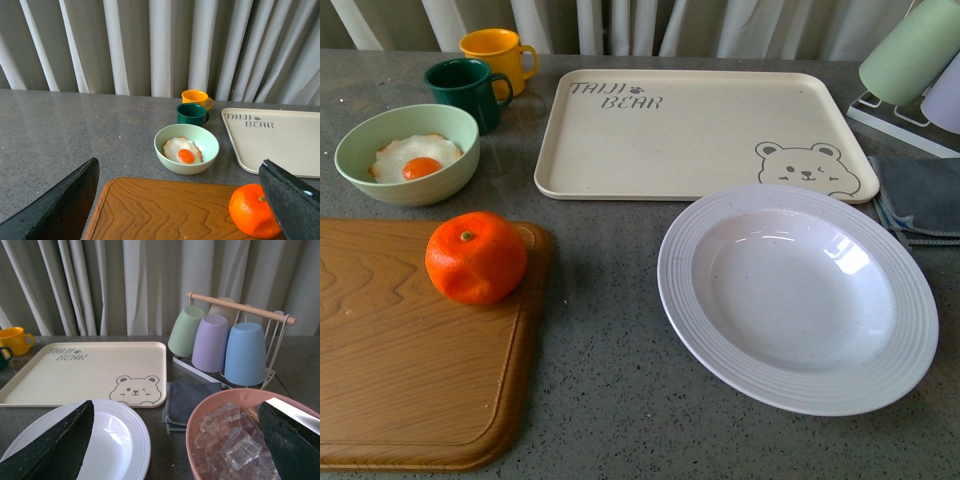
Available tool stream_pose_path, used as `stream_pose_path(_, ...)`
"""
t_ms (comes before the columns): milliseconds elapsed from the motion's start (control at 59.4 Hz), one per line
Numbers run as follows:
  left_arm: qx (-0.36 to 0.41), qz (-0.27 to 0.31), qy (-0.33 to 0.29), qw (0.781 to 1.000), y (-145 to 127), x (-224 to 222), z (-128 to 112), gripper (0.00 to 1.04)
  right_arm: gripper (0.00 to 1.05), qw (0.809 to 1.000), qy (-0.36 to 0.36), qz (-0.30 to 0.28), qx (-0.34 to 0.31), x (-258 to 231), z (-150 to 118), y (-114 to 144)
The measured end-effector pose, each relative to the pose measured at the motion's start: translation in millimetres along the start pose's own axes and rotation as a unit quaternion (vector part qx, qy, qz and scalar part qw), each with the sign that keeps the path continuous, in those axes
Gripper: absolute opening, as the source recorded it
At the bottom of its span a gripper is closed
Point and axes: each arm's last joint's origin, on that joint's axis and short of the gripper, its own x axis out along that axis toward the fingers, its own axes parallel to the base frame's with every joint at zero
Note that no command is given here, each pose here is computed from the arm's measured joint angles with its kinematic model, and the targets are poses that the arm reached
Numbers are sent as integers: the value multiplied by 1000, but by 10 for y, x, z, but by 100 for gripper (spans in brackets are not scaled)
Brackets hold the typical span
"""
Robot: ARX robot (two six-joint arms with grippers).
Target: Place orange and plate with both arms
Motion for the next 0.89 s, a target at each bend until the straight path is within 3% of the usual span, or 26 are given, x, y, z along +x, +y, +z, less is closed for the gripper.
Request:
stream_pose_path(67,-49,-31,137,989,-16,17,16,96,96,1000,0,0,0,0,0,0)
stream_pose_path(135,-83,-26,224,971,-32,136,68,96,96,1000,0,0,0,0,-1,0)
stream_pose_path(438,-103,-50,262,958,-247,821,181,96,96,1000,0,0,0,0,-1,1)
stream_pose_path(893,-82,-80,329,937,-648,1428,-267,96,96,1000,0,1,0,0,0,1)
